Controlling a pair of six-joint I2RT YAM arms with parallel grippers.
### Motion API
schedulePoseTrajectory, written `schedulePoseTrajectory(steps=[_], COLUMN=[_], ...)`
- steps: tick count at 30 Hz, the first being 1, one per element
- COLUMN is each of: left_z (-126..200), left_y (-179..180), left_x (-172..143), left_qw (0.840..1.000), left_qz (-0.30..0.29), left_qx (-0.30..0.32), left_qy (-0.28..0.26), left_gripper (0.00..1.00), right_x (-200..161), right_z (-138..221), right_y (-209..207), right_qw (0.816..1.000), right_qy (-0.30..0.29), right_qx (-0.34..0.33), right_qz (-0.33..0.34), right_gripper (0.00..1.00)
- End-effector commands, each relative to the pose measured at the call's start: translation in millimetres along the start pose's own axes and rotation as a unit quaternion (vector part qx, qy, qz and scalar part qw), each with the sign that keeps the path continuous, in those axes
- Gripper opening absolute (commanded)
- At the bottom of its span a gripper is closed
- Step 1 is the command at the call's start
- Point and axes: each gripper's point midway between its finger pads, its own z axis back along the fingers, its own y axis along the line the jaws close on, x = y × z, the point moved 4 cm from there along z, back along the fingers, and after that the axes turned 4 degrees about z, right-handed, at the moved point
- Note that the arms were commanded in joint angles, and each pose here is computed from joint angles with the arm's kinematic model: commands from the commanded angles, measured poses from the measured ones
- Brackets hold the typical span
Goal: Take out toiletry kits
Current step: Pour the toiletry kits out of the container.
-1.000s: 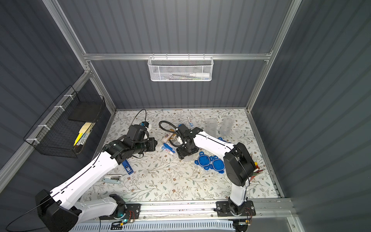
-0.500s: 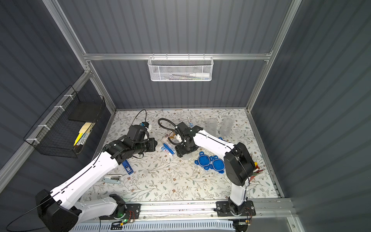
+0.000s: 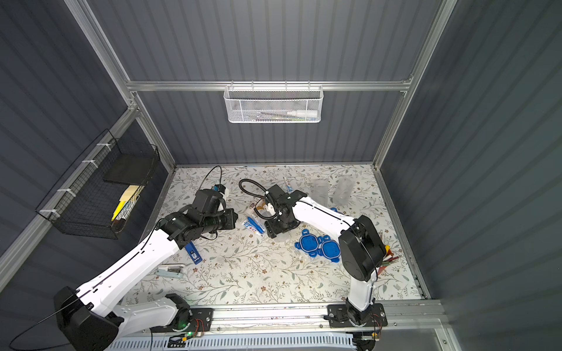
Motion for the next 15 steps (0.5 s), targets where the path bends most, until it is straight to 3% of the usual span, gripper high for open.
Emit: schedulePoseTrajectory(steps=[1,8,15], left_z=[7,13,21], left_y=[3,6,14], left_x=[2,6,8], left_qw=[1.0,1.0,0.998], left_qz=[0.0,-0.002,0.0], left_qx=[0.009,0.019,0.046], left_qy=[-0.008,-0.02,-0.034], left_gripper=[0.18,0.24,0.18], right_x=[5,12,37], right_z=[16,30,35], right_y=[0,1,12], right_qw=[1.0,0.998,0.993], right_qy=[-0.03,-0.059,-0.105], right_qx=[-0.009,-0.005,0.032], right_qz=[-0.002,-0.007,-0.042], right_gripper=[0.32,0.29,0.19])
